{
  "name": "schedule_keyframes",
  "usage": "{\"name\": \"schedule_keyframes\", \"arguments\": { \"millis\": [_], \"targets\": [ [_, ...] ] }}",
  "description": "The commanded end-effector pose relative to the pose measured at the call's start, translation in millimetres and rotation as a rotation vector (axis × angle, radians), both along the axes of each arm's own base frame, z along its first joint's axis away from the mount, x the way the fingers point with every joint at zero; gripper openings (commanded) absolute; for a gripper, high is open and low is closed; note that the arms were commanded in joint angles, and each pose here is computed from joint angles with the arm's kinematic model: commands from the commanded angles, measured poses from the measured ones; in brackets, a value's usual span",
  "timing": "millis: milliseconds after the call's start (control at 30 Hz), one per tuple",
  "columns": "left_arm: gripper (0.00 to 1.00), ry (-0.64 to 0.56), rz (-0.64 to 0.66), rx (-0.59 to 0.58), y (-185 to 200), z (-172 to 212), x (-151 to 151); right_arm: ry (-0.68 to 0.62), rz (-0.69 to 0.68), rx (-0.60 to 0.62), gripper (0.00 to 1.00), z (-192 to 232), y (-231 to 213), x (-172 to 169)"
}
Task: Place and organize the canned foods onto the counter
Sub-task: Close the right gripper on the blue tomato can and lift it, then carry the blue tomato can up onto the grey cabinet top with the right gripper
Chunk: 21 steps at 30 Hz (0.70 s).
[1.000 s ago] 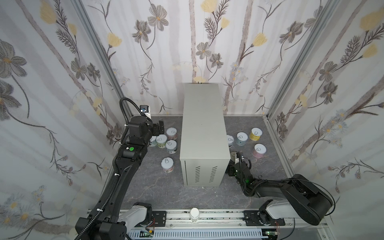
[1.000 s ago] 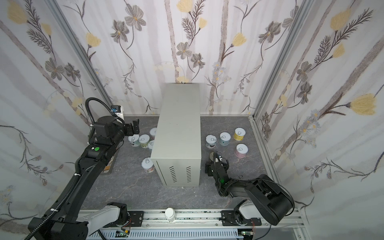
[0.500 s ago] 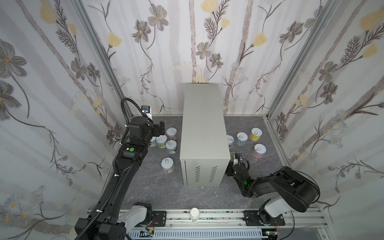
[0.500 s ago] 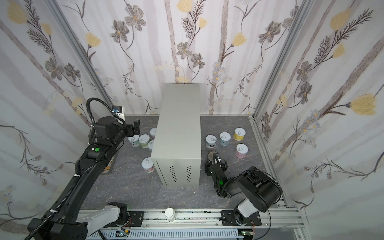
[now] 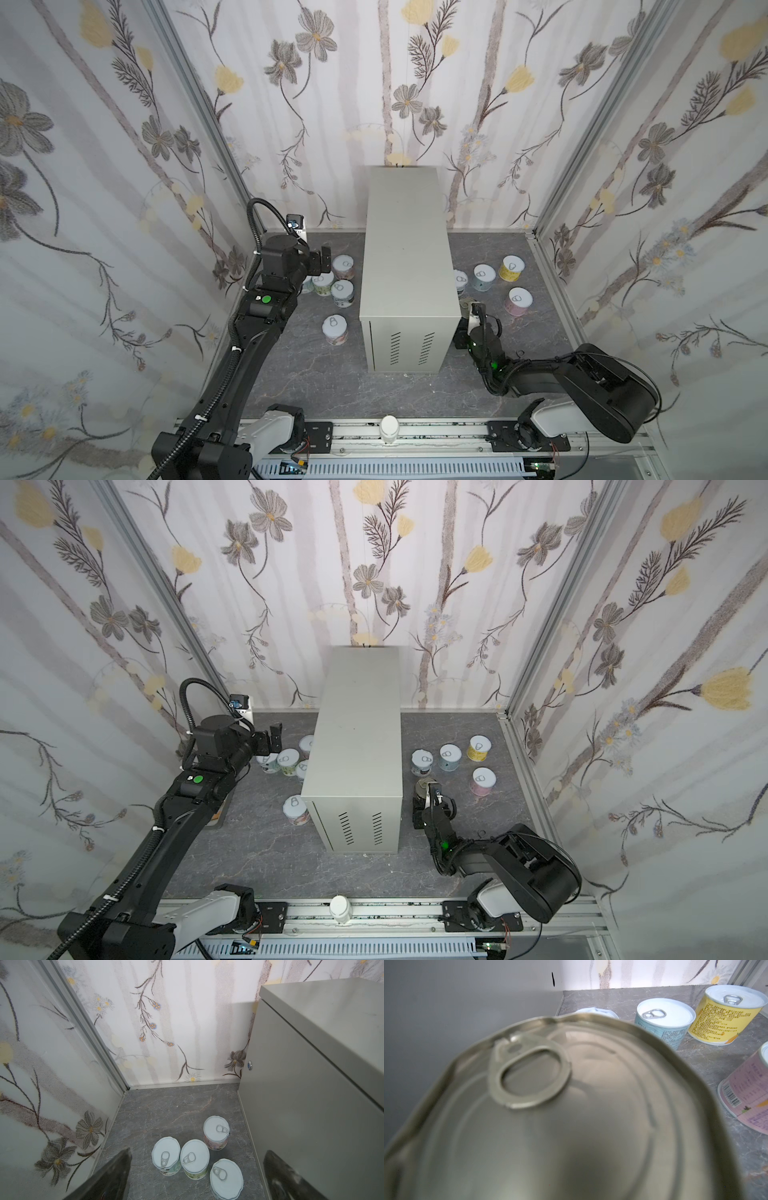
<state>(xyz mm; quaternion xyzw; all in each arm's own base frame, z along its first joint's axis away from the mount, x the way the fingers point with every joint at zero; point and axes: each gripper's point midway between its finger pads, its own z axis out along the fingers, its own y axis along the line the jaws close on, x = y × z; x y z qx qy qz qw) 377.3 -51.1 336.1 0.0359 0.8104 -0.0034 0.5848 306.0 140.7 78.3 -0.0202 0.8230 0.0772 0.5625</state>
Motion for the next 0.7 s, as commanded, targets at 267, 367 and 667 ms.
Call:
{"name": "schedule_keyframes", "arguments": {
  "millis": [267,367,667],
  "targets": [
    [1.0,-0.057,-0.016,-0.007,-3,15,-1,-0.155,-0.01,0.046,0.41,131,-8,5],
    [1.0,-0.055,-0.032,-0.011,-6,19,-2,-0.159,-0.016,0.045,0.41,172,-15,0],
    [1.0,-0.061,-0.07,-0.029,-11,31,-13,-0.13,0.019,-0.008,0.39,298,-14,-2]
  ]
}}
